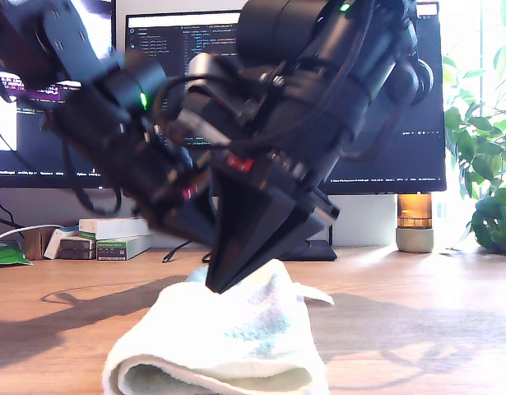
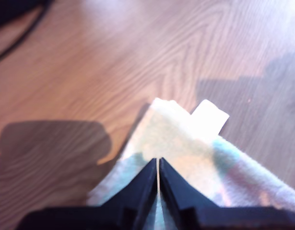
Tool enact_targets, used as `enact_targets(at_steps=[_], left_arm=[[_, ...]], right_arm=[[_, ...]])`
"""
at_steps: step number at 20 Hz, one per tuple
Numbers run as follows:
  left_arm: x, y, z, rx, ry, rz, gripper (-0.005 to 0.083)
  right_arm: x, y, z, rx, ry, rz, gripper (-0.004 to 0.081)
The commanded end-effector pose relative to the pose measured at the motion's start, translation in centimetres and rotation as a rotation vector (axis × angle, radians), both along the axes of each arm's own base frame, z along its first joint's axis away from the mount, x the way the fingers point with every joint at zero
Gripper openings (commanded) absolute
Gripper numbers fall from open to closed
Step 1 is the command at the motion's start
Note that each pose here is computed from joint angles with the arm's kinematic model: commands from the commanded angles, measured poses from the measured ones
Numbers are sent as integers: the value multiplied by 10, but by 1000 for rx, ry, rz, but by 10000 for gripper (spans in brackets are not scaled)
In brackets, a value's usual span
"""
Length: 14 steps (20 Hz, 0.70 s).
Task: Fold the tea towel to a neat square and place it to the right
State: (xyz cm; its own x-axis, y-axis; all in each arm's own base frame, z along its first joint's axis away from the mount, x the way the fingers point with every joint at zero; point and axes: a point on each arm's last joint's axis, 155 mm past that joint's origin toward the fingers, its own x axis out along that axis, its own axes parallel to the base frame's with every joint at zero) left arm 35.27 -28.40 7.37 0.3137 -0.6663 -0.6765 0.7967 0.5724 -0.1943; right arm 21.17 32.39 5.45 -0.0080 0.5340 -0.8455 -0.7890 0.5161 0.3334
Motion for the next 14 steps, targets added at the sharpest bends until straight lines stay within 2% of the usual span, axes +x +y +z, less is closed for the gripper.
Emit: enact_targets(at_steps=[1, 3, 6, 10, 14], left_arm=[[-1, 6, 2, 9, -13, 4, -19], [1, 12, 11, 6, -23, 20, -19], [1, 21, 23, 4, -42, 30, -19], [-10, 29, 38, -17, -93, 11, -19], [-33, 38, 54, -70, -207, -9, -19]], right_arm=[[1, 0, 6, 5, -48, 21, -11], [13, -9, 12, -31, -129, -4, -11], [23, -14, 27, -30, -208, -6, -11], [28, -14, 55, 40, -329, 15, -11], [20, -27, 63, 95, -407, 16, -11]])
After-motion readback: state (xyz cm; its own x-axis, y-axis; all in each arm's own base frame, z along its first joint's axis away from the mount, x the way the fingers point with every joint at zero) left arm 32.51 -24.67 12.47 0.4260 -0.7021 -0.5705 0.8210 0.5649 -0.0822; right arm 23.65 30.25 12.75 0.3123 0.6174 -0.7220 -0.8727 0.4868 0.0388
